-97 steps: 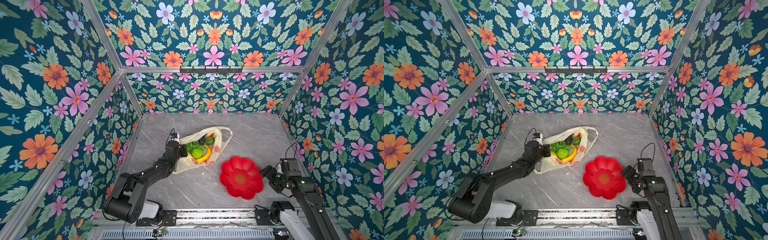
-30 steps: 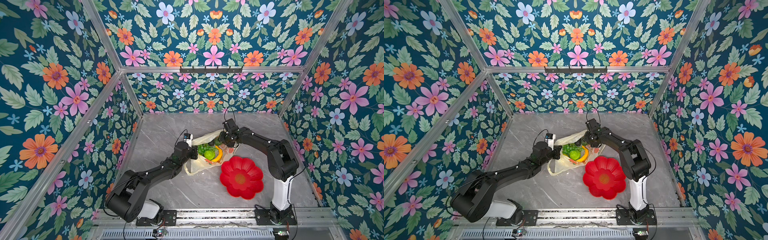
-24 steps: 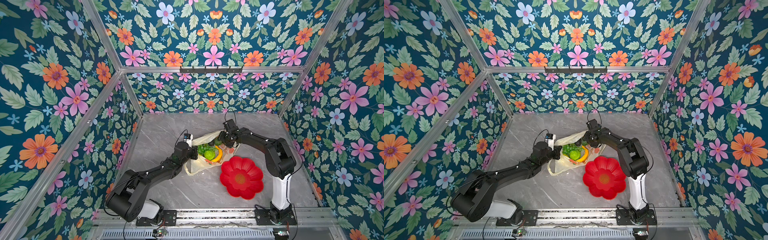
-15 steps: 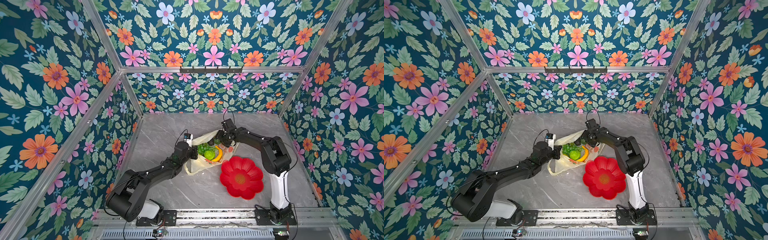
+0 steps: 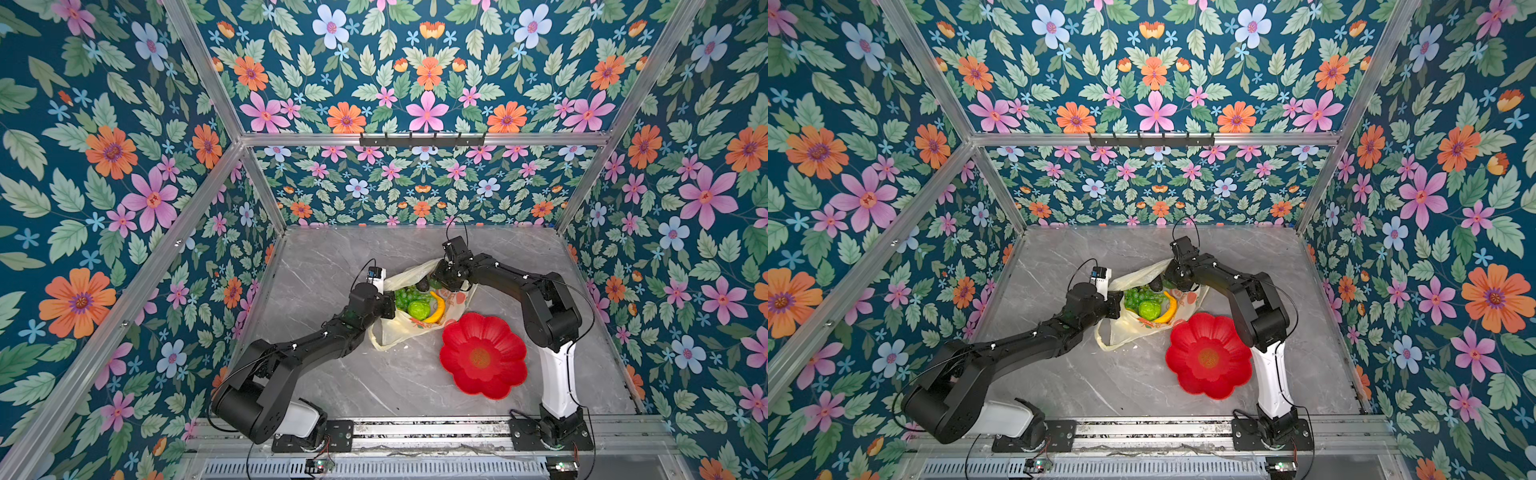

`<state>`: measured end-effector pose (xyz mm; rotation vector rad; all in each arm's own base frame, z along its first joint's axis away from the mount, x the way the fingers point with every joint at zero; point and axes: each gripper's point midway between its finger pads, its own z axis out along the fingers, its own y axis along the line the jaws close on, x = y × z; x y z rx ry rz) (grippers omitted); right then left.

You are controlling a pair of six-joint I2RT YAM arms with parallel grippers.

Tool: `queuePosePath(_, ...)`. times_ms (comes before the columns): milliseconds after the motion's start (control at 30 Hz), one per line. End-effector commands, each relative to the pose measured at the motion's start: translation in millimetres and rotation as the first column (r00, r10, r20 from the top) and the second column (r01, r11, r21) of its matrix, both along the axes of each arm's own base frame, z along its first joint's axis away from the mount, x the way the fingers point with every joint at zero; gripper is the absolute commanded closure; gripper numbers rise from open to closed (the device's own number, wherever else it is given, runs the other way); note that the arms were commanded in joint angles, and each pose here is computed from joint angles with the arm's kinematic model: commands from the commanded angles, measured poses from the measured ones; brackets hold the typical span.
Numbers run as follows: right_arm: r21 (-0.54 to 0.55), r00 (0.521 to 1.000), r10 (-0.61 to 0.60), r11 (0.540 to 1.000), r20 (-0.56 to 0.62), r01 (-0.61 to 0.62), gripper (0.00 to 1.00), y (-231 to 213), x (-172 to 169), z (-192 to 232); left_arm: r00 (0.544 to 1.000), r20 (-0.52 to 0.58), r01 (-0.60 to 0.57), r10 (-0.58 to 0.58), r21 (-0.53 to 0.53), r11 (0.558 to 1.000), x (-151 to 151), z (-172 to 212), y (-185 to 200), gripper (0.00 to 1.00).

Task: Take the fake fruits out of the plastic bag
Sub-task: 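Grasp the dark green avocado in the bag with the right gripper, then carry the avocado to the red plate and open the right gripper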

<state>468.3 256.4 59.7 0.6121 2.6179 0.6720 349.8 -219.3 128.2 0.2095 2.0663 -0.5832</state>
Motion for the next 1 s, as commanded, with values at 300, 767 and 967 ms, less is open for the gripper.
queuePosePath(300,0.02,0.981,0.171,0.985,0.096,-0.174,0.53,19.7,-45.0,43.9,1.0,0.02,-0.017,0.017,0.021,1.0,4.3,2.8,3.0,1.0)
queuePosePath(767,-0.173,0.946,0.298,0.946,0.124,-0.275,0.53,-23.0,-159.4,68.9,0.999,0.018,-0.029,0.029,0.037,0.999,6.0,-0.2,4.7,1.0)
queuePosePath(967,-0.206,0.965,0.243,0.953,0.095,-0.22,0.53,-65.4,-201.9,58.5,0.999,0.018,-0.031,0.03,0.038,0.999,6.0,0.1,5.1,1.0)
